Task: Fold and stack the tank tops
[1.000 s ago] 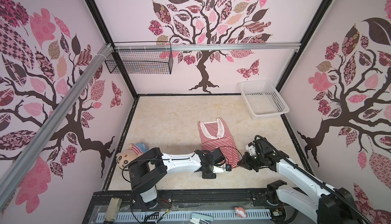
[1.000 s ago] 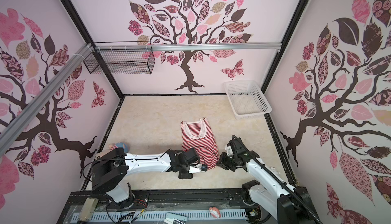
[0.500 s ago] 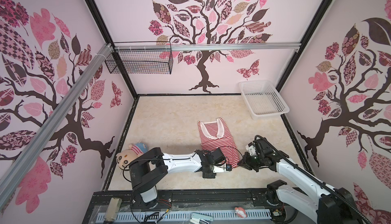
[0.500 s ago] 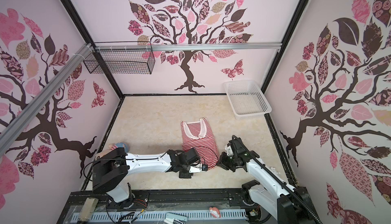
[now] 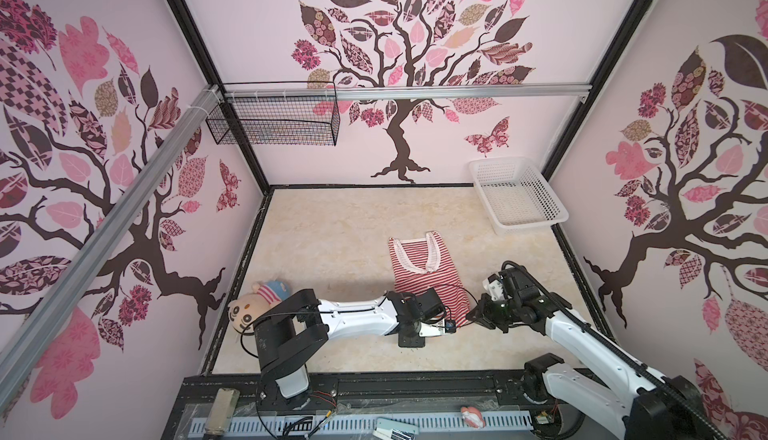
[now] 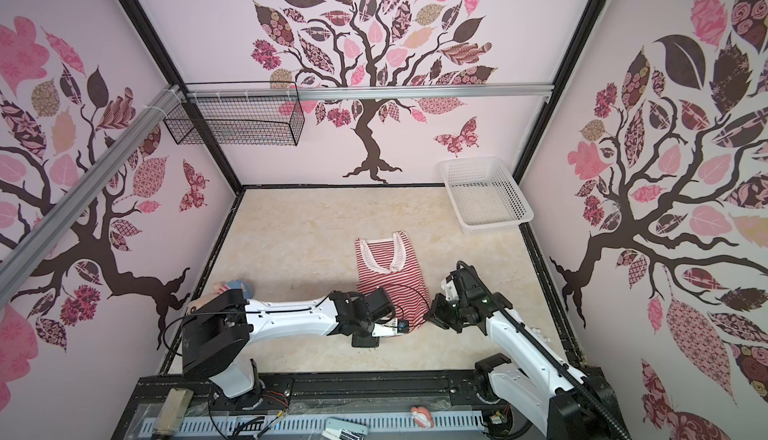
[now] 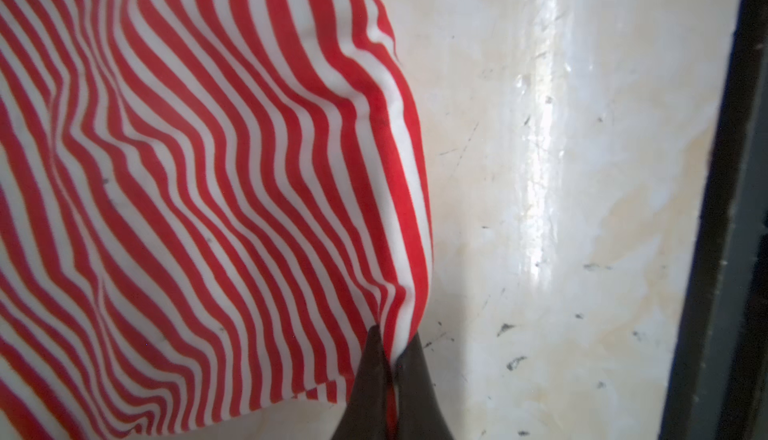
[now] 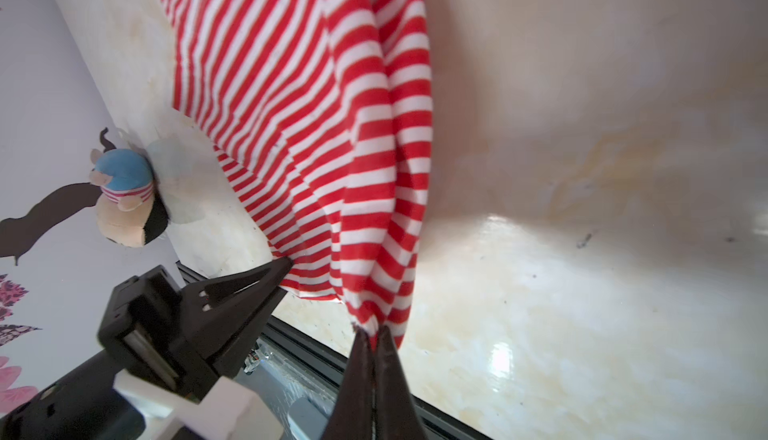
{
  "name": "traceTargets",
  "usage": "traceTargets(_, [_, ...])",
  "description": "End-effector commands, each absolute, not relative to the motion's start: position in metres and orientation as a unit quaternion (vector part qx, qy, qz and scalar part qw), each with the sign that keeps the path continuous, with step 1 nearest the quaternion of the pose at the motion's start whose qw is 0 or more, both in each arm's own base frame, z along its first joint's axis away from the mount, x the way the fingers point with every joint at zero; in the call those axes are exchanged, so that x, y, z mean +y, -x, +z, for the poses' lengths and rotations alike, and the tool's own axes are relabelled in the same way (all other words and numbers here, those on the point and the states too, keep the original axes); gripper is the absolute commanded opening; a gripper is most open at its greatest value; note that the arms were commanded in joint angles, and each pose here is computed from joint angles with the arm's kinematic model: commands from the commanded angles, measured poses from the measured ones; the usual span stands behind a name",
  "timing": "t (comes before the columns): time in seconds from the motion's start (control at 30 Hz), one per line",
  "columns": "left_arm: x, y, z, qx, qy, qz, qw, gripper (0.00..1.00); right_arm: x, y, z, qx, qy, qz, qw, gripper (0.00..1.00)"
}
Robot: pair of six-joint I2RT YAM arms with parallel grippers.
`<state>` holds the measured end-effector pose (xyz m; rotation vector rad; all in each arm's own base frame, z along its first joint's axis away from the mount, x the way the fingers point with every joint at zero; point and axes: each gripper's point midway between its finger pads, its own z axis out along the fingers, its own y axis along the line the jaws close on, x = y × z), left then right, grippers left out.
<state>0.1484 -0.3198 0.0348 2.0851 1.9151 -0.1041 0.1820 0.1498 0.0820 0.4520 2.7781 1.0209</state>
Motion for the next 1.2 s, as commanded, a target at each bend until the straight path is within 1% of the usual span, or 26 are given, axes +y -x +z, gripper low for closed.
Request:
traceTargets(0.0, [-0.325, -0.145, 0.07, 0.662, -0.727, -0.062, 0.173, 0.0, 0.149, -0.188, 0.11, 0.921, -0.154, 0.345, 0.092, 0.0])
traceTargets(0.27, [-0.326, -0.138, 0.106, 0.663, -0.718, -0.091, 0.191, 0.0, 0.151, -0.194, 0.161, 0.904, -0.164, 0.372, 0.13, 0.0])
traceTargets(0.4, [-0.325, -0.14, 0.131, 0.659, -0.712, -0.097, 0.222, 0.0, 0.153, -0.2, 0.18, 0.898, -0.16, 0.382, 0.146, 0.0])
traceTargets(0.57, [-0.322, -0.16, 0.169, 0.668, -0.692, -0.105, 0.253, 0.0, 0.156, -0.219, 0.209, 0.893, -0.155, 0.385, 0.172, 0.0])
traceTargets(0.73, [-0.319, -0.189, 0.194, 0.678, -0.668, -0.106, 0.288, 0.0, 0.162, -0.245, 0.235, 0.887, -0.146, 0.391, 0.2, 0.0])
traceTargets(0.83, [-0.315, -0.207, 0.192, 0.686, -0.657, -0.103, 0.295, 0.0, 0.167, -0.259, 0.237, 0.887, -0.142, 0.392, 0.199, 0.0])
traceTargets(1.03, [-0.304, -0.244, 0.179, 0.719, -0.625, -0.12, 0.279, 0.0, 0.176, -0.29, 0.235, 0.887, -0.137, 0.394, 0.2, 0.0])
traceTargets(1.17, [-0.303, -0.257, 0.177, 0.729, -0.614, -0.136, 0.271, 0.0, 0.179, -0.312, 0.232, 0.882, -0.142, 0.403, 0.197, 0.0])
